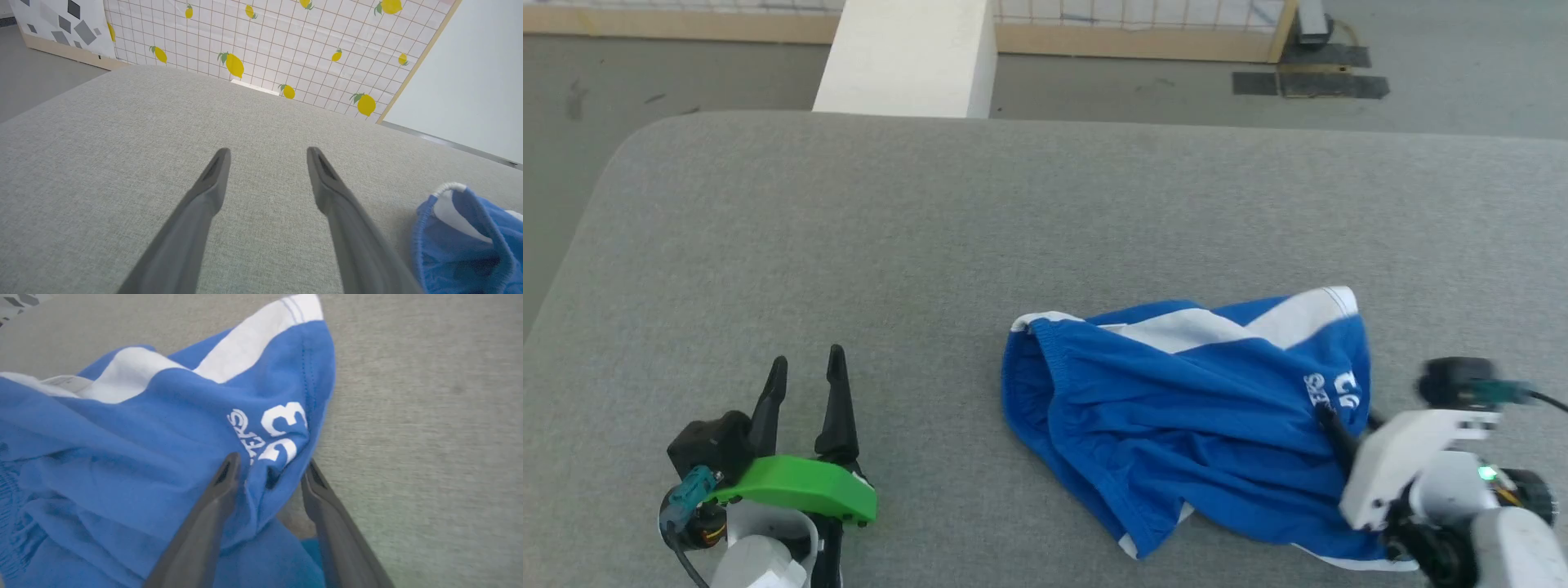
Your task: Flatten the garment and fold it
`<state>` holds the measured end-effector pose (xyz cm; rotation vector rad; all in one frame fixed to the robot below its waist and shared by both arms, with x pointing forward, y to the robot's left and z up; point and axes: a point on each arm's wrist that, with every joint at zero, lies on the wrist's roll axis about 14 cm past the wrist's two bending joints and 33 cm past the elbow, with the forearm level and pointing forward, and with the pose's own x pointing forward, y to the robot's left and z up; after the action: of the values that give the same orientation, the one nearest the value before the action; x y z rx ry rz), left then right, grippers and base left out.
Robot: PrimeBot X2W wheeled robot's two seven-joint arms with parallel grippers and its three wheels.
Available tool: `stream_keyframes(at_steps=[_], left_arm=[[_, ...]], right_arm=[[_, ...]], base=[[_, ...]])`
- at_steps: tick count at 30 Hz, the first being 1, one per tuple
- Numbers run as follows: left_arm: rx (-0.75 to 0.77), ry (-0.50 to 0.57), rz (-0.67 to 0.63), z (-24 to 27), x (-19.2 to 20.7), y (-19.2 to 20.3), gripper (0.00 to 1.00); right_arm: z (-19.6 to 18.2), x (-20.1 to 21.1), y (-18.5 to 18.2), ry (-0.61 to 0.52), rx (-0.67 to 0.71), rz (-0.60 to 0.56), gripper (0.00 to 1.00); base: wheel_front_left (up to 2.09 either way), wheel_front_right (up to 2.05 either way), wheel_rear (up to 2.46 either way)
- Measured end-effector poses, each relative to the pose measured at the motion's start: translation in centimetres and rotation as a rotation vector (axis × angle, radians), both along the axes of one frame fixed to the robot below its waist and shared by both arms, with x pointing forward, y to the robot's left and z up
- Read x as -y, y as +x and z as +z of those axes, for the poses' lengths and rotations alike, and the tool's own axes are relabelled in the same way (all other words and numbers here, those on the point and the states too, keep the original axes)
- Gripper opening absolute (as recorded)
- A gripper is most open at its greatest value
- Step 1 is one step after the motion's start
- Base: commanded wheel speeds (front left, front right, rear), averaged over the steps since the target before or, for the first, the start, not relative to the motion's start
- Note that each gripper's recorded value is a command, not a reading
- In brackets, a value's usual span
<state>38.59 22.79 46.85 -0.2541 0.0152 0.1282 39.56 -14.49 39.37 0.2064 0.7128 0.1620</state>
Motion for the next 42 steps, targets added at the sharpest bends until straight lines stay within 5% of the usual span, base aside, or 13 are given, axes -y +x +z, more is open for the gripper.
stream_keyframes(at_steps=[6, 13, 21, 22, 23, 24, 29, 35, 42], left_arm=[[-0.027, -0.112, -0.083, -0.1, 3.0, 1.1, 1.0], [-0.275, -0.175, -0.434, -0.2, 12.6, 3.2, 1.0], [-0.501, -0.131, -0.564, -2.4, 16.3, 2.6, 1.0], [-0.507, -0.126, -0.565, -2.6, 16.3, 2.7, 0.42], [-0.505, -0.128, -0.56, -2.8, 16.3, 2.9, 0.14], [-0.504, -0.13, -0.558, -2.9, 16.3, 3.0, 0.0], [-0.444, -0.169, -0.487, -2.6, 14.6, 4.1, 0.0], [-0.354, -0.186, -0.275, -0.7, 8.0, 5.1, 0.0], [-0.52, -0.261, -0.142, -5.2, 4.4, 0.6, 0.0]], right_arm=[[4.0, 5.9, 1.1, 0.011, 0.228, -0.213, 1.0], [4.5, 9.8, 0.0, -0.061, 0.243, -0.309, 1.0], [3.9, 10.7, -0.5, -0.076, 0.222, -0.328, 1.0], [3.8, 10.7, -0.6, -0.077, 0.218, -0.329, 1.0], [3.7, 10.7, -0.7, -0.078, 0.214, -0.33, 1.0], [3.6, 10.8, -0.7, -0.079, 0.212, -0.332, 1.0], [3.2, 10.9, -0.7, -0.083, 0.203, -0.335, 1.0], [3.1, 10.1, -0.2, -0.082, 0.203, -0.31, 1.0], [2.8, 8.7, 0.7, -0.074, 0.199, -0.269, 1.0]], base=[[0.0, 0.0, 0.0], [0.0, 0.0, 0.0], [0.0, 0.0, 0.0], [0.0, 0.0, 0.0], [0.0, 0.0, 0.0], [0.0, 0.0, 0.0], [0.0, 0.0, 0.0], [0.0, 0.0, 0.0], [0.0, 0.0, 0.0]])
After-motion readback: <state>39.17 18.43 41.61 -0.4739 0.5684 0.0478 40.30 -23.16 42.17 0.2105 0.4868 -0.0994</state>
